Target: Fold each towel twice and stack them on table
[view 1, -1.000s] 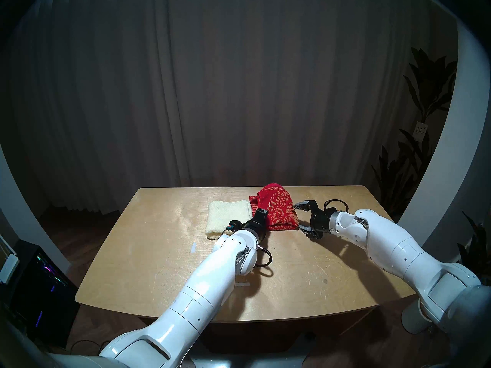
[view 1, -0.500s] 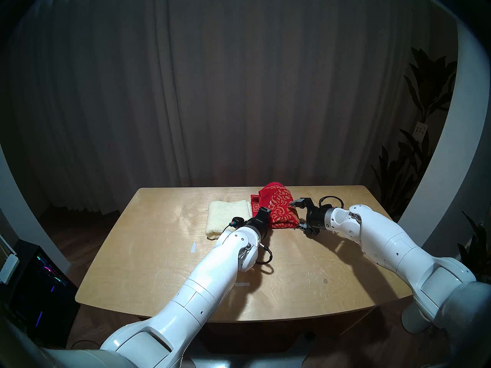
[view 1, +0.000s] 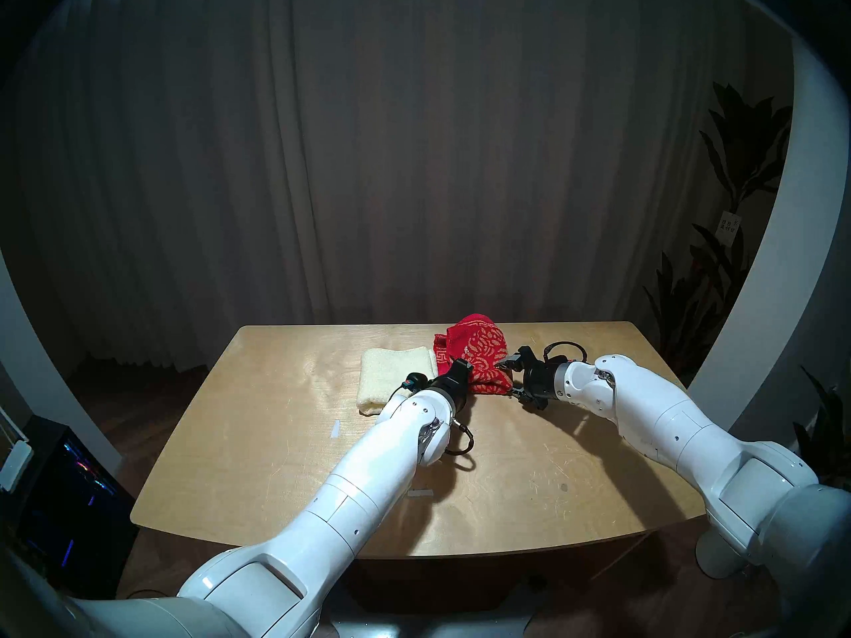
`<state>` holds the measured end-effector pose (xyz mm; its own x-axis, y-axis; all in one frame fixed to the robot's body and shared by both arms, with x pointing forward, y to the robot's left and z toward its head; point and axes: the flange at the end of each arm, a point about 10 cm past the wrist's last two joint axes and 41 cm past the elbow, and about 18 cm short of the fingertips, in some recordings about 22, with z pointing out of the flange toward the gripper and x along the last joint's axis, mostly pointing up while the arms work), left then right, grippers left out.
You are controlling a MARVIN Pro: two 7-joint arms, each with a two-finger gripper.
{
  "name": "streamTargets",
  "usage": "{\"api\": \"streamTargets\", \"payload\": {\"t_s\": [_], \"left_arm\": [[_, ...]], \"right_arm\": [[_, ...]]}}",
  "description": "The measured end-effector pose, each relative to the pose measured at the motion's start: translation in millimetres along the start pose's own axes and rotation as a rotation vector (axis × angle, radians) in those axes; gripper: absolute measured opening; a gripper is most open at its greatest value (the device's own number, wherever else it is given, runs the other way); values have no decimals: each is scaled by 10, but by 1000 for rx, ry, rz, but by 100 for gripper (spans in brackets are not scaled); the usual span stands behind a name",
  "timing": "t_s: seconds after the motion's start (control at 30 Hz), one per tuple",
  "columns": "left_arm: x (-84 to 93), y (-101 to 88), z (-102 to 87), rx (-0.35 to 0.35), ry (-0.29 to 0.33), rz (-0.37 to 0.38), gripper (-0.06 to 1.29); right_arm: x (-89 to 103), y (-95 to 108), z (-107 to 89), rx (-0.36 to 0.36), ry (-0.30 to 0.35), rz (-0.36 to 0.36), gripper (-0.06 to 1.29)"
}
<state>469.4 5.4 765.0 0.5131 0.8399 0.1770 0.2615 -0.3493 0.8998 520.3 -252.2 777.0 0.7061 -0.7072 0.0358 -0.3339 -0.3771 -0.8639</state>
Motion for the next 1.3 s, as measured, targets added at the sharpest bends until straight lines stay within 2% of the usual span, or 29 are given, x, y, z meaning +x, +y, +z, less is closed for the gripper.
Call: {"api": "streamTargets", "payload": {"t_s": [0.07,0.1,0.13,0.17,0.27,0.33,0.43,0.53,0.63,0.67,0.7,0.73,0.8,0.83,1.3], "left_arm": [[-3,6,11,1,0,7,93],[-4,7,15,2,0,9,93],[-6,10,20,2,0,12,92],[-6,12,23,3,0,13,86],[-8,16,31,4,1,18,66],[-9,19,36,6,1,21,54],[-14,22,42,7,2,26,45],[-21,27,48,8,2,31,40],[-29,31,52,8,3,37,13],[-33,32,53,8,5,40,11],[-37,34,54,7,6,44,2],[-40,34,55,6,6,46,-3],[-50,36,54,2,10,55,-3],[-53,35,54,1,12,56,-3],[-172,16,19,-46,64,104,-3]], "right_arm": [[-15,-5,14,0,-4,-2,79],[-18,-6,18,1,-4,-2,75],[-22,-7,22,1,-5,-3,75],[-23,-8,25,1,-5,-3,74],[-22,-11,28,2,-4,-3,60],[-19,-12,28,2,-3,-3,58],[-11,-18,26,4,-1,-3,50],[0,-24,20,6,1,-3,47],[17,-31,7,12,5,-3,38],[27,-35,-2,15,7,-3,35],[41,-40,-15,19,10,-3,27],[50,-44,-25,22,11,-3,24],[77,-56,-53,31,16,-4,11],[84,-61,-62,35,17,-4,8],[136,-184,-209,123,26,-28,3]]}}
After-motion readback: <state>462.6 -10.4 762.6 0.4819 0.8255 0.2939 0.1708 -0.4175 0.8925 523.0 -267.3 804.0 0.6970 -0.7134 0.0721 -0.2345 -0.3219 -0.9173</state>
